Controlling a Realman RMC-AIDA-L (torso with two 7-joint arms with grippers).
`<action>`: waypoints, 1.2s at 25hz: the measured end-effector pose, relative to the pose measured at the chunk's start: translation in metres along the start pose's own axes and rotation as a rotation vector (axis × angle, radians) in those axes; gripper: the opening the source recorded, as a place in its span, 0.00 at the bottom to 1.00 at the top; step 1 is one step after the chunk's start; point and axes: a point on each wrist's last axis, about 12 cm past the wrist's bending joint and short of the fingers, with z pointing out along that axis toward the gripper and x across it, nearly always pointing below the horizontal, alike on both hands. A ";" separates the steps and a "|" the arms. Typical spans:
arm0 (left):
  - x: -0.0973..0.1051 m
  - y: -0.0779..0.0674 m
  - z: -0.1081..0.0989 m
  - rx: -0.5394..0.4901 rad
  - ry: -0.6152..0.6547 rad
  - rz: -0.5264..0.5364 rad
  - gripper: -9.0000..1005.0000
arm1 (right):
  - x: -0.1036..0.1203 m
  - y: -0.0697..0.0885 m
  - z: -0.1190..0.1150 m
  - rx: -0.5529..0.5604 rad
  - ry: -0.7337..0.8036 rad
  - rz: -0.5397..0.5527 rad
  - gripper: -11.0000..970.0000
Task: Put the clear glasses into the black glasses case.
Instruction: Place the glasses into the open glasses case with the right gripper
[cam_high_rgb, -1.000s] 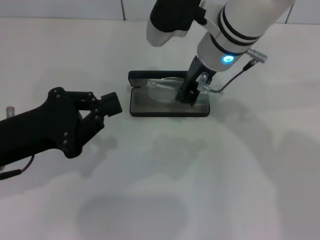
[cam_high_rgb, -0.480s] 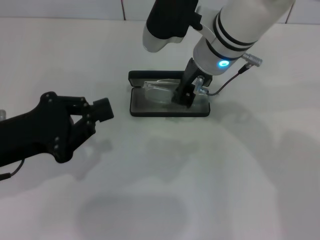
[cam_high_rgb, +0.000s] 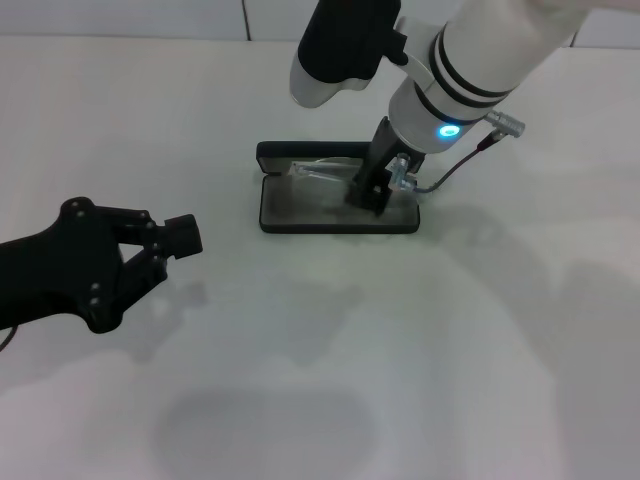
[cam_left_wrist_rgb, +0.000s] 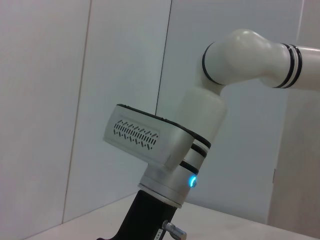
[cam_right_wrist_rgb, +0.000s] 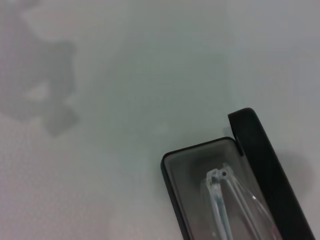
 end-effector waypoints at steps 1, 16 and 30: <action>0.000 0.000 0.000 0.001 0.002 0.001 0.07 | 0.000 0.001 0.000 -0.003 -0.002 0.002 0.12; 0.001 0.000 0.007 0.015 0.014 0.004 0.07 | 0.000 0.003 0.005 0.005 -0.010 -0.017 0.12; 0.000 0.003 0.009 0.018 0.015 0.007 0.07 | 0.000 0.004 0.005 0.006 -0.013 -0.021 0.12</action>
